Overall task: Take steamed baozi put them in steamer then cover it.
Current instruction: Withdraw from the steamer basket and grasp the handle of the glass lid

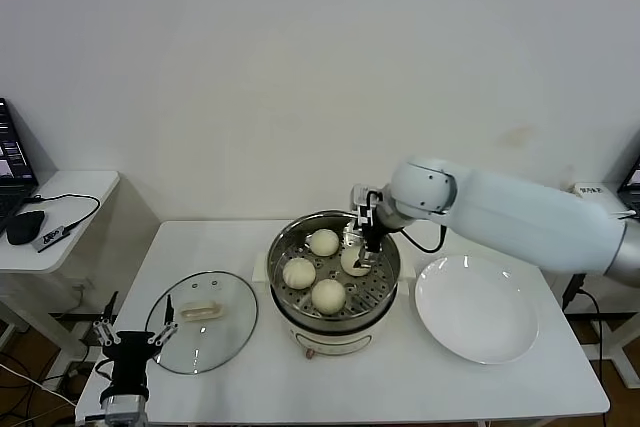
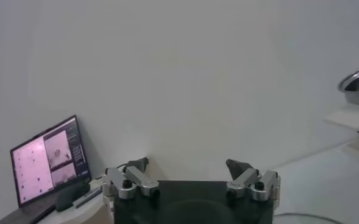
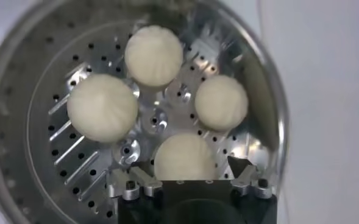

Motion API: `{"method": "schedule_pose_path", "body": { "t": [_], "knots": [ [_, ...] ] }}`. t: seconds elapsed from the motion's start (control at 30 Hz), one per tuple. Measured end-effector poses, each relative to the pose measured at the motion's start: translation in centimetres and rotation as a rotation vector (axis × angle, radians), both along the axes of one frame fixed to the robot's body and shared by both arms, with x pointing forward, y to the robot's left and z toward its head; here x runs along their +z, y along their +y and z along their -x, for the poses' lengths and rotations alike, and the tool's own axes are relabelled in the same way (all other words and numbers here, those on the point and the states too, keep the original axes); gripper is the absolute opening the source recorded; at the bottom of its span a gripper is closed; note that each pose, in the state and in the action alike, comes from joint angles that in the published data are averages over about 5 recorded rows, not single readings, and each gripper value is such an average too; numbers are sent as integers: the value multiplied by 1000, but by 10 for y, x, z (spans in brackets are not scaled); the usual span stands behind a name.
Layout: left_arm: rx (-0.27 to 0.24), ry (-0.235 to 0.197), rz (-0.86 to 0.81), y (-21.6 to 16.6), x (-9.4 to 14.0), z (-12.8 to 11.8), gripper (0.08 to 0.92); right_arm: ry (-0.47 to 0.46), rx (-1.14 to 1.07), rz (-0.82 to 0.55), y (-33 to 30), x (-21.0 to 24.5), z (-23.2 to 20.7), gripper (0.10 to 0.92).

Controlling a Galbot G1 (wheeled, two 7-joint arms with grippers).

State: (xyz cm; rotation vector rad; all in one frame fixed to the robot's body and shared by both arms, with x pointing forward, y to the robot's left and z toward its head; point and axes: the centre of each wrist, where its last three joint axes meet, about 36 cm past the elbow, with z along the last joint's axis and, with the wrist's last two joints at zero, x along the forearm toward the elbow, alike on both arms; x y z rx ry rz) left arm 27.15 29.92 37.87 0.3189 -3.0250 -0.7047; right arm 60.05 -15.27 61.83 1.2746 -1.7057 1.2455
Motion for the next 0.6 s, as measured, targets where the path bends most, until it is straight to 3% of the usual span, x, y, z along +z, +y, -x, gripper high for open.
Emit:
{"method": "schedule_pose_path", "body": {
  "t": [0.23,0.6],
  "knots": [
    [1,-8,6,1,-5,-3,823,-106,-66,-142,-26,3,23,823],
    [-4,-22,-3,7,-15,-6,823,-446,-218,-547,-78,-60,71,823]
  ]
}}
